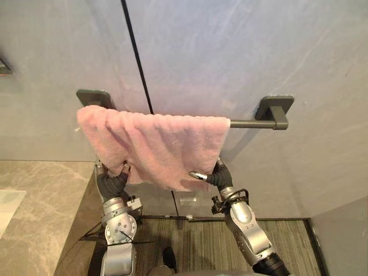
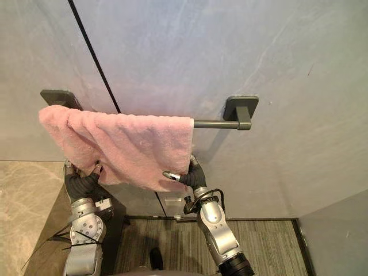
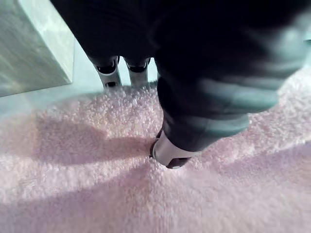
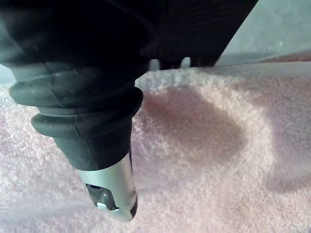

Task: Organize washtable

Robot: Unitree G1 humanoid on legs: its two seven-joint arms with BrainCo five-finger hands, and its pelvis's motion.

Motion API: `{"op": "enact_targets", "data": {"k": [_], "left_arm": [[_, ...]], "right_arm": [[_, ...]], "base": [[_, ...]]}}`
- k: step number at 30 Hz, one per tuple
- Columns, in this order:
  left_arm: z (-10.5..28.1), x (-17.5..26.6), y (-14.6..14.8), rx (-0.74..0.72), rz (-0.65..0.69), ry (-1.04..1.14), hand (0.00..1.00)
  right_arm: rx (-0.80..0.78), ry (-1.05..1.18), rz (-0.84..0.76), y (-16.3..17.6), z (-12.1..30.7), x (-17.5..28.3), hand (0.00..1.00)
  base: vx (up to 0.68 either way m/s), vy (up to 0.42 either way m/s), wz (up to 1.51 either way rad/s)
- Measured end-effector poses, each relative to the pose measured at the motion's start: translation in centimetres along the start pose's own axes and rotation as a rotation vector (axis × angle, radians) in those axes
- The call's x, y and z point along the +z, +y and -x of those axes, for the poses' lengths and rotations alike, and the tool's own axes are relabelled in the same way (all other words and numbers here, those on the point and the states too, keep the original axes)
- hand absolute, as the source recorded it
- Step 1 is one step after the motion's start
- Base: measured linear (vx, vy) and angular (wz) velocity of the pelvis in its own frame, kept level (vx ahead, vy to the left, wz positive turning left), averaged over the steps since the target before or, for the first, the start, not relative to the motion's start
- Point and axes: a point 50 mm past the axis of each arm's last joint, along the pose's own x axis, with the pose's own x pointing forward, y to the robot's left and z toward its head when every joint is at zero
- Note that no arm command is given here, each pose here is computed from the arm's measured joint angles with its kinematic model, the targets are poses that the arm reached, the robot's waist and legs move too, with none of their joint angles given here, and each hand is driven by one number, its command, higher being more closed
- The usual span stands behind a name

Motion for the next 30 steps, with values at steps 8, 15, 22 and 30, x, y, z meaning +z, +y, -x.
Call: {"op": "enact_targets", "data": {"k": [8, 15, 22, 30], "left_arm": [[-0.2, 0.3, -0.5, -0.022, 0.02, -0.008, 1.0], [-0.2, 0.3, -0.7, -0.032, 0.025, -0.009, 1.0], [-0.8, 1.1, -2.3, -0.086, 0.062, -0.043, 1.0], [-1.0, 1.0, -3.2, -0.135, 0.093, -0.033, 1.0]], "right_arm": [[0.007, -0.007, 0.001, 0.0, -0.2, 0.2, 1.0], [-0.06, -0.003, 0.008, -1.6, -0.3, 0.1, 1.0], [-0.114, -0.023, 0.019, -2.9, -0.5, 0.5, 1.0], [-0.153, -0.025, 0.035, -3.6, -0.6, 0.5, 1.0]], "base": [[0.0, 0.004, -0.05], [0.0, 0.0, -0.01], [0.0, 0.0, 0.0], [0.02, 0.001, -0.01]]}}
